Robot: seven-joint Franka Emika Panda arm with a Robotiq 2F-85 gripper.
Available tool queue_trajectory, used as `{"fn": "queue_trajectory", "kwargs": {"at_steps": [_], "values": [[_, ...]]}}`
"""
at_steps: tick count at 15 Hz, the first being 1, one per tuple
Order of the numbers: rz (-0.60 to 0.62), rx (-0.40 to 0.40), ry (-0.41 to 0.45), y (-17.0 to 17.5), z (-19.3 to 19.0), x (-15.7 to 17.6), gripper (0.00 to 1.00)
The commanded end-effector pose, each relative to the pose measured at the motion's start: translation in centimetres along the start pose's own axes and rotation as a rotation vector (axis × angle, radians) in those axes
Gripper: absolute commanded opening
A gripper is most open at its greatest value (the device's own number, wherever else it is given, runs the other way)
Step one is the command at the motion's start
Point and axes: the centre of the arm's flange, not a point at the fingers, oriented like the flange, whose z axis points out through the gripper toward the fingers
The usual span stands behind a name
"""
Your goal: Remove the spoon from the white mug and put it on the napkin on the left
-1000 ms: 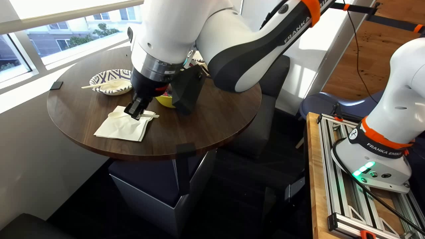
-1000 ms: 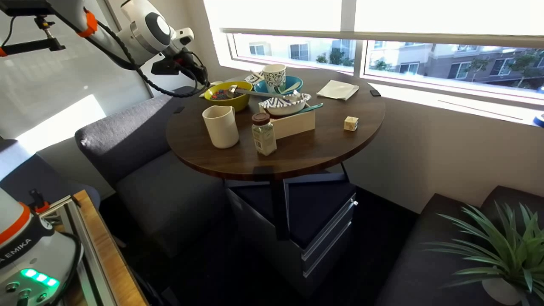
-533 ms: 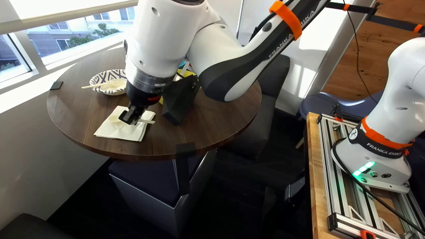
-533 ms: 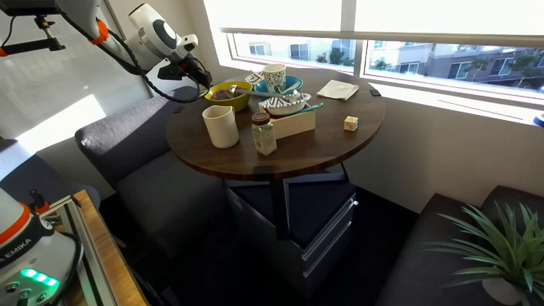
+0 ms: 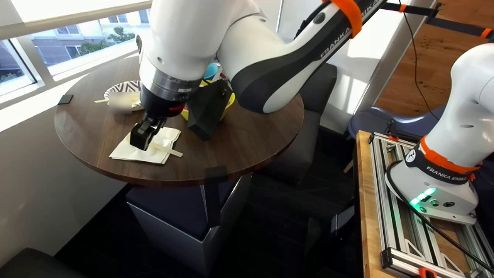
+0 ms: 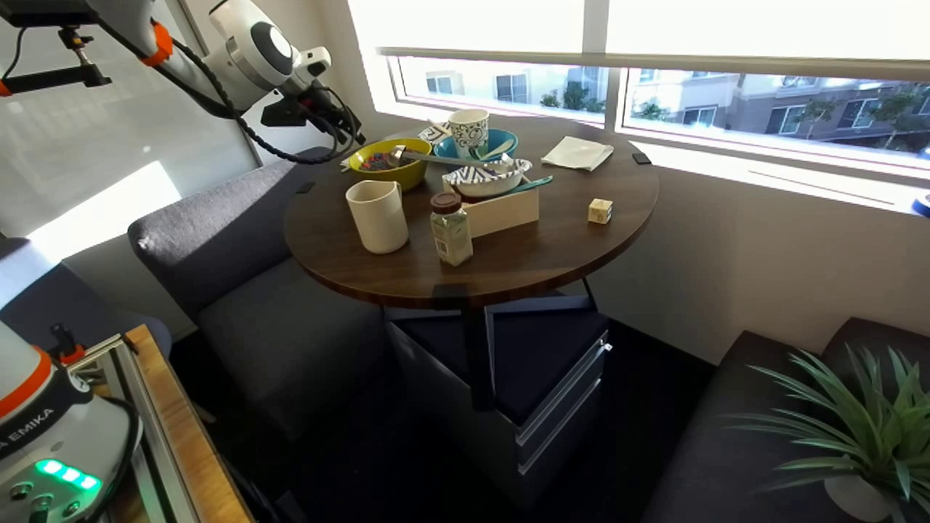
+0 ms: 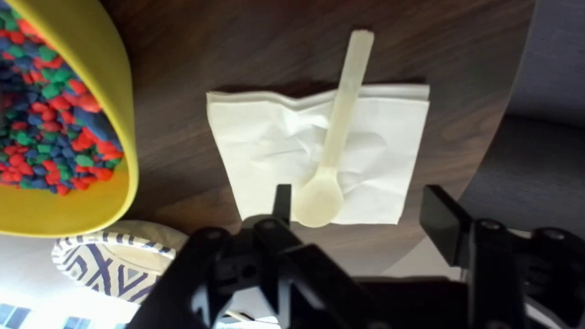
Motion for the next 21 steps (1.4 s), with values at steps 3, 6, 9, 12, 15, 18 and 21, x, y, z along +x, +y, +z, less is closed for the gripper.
{"fn": "queue_trajectory", "kwargs": {"at_steps": [3, 6, 9, 12, 15, 18, 21], "values": [[-0.059, 0.077, -0.14, 1.6, -8.3, -0.8, 1.0], [-0.077, 0.111, -0.272, 3.0, -12.0, -3.4, 1.0], [-0.058, 0.081, -0.327, 7.1, -15.0, -5.8, 1.0], [-0.01, 0.07, -0.329, 12.8, -17.6, -7.9, 1.0], [0.055, 0.072, -0.334, 18.9, -19.4, -10.2, 1.0], [0.115, 0.056, -0.32, 23.8, -20.7, -12.2, 1.0], [0.114, 0.05, -0.309, 24.5, -20.2, -11.1, 1.0]]}}
